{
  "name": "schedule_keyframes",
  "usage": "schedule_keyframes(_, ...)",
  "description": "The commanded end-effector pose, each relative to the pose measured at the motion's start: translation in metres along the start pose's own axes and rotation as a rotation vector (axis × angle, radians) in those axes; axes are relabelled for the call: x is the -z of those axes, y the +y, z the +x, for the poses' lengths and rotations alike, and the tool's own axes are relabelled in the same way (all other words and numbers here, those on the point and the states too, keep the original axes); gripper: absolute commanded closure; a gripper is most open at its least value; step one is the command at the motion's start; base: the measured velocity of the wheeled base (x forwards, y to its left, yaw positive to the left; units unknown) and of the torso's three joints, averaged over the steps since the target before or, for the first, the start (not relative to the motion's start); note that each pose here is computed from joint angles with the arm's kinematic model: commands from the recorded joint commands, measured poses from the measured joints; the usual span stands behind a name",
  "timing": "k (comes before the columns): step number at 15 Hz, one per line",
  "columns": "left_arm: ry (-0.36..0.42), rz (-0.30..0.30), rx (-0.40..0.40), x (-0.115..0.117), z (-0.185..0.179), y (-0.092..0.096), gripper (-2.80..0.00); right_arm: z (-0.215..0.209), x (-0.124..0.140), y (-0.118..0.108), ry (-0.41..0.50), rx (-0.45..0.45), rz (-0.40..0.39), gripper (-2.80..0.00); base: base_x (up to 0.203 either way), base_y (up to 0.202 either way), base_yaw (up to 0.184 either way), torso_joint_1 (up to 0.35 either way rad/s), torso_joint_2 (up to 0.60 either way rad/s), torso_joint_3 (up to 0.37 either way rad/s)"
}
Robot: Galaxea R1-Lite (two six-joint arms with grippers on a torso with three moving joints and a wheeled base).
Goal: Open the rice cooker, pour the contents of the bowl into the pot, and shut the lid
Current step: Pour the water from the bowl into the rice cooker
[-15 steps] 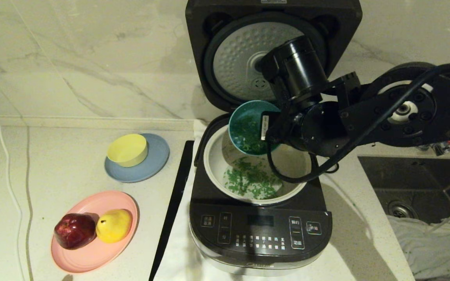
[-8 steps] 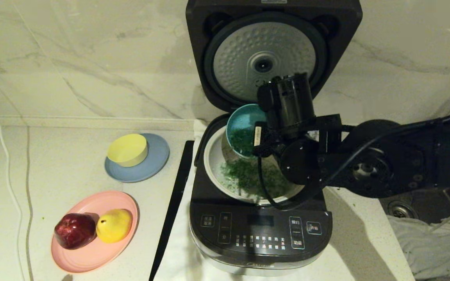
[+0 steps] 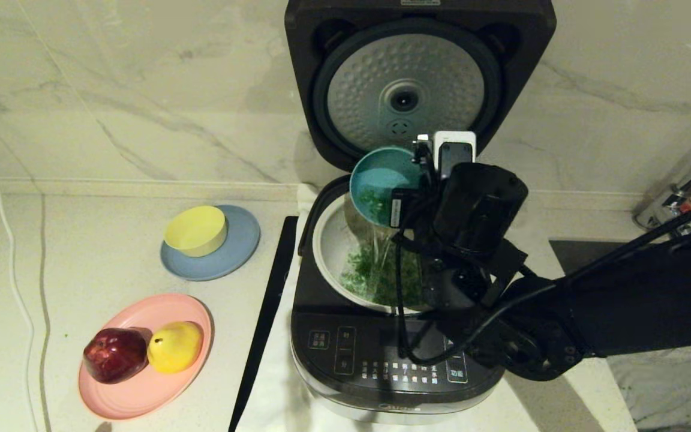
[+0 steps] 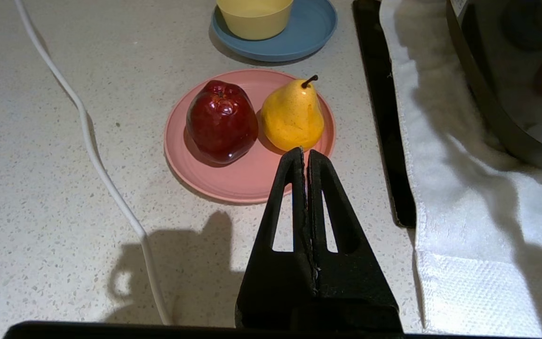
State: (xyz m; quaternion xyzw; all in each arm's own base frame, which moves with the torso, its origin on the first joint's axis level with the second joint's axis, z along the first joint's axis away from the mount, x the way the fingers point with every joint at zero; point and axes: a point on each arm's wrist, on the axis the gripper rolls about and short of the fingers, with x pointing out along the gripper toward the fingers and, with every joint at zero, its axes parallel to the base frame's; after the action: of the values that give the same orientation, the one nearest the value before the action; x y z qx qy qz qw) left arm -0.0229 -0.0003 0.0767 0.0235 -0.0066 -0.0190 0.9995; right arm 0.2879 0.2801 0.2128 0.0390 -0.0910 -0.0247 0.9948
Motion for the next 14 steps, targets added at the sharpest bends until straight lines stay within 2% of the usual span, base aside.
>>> schedule_keyframes(1,0.008,0.000,0.003,0.002,0.001,0.000,0.00,0.001,0.014,0.000,-0.123,0.013,0.010,0.00,0.000,0.000,0.000,0.000,0.00,0.000)
schedule_keyframes(6,0.008,0.000,0.000,0.002,0.001,0.000,0.00,-0.011,0.011,0.001,-0.173,-0.022,0.009,0.00,0.000,0.000,0.000,0.000,0.00,0.000)
schedule_keyframes(8,0.008,0.000,0.003,0.002,0.001,0.000,0.00,-0.012,0.016,0.005,-0.177,-0.043,-0.051,0.00,0.000,0.000,0.000,0.000,0.00,0.000)
schedule_keyframes(9,0.008,0.000,0.000,0.002,0.001,0.000,0.00,-0.013,0.015,0.004,-0.180,-0.042,-0.050,0.00,0.000,0.000,0.000,0.000,0.00,0.000)
schedule_keyframes(12,0.008,0.000,0.002,0.002,0.001,0.000,0.00,-0.019,-0.005,0.003,-0.210,-0.048,-0.028,0.00,0.000,0.000,0.000,0.000,0.00,0.000)
schedule_keyframes(14,0.008,0.000,0.002,0.002,0.001,0.000,0.00,-0.024,-0.005,0.004,-0.205,-0.057,-0.038,0.00,0.000,0.000,0.000,0.000,0.00,0.000)
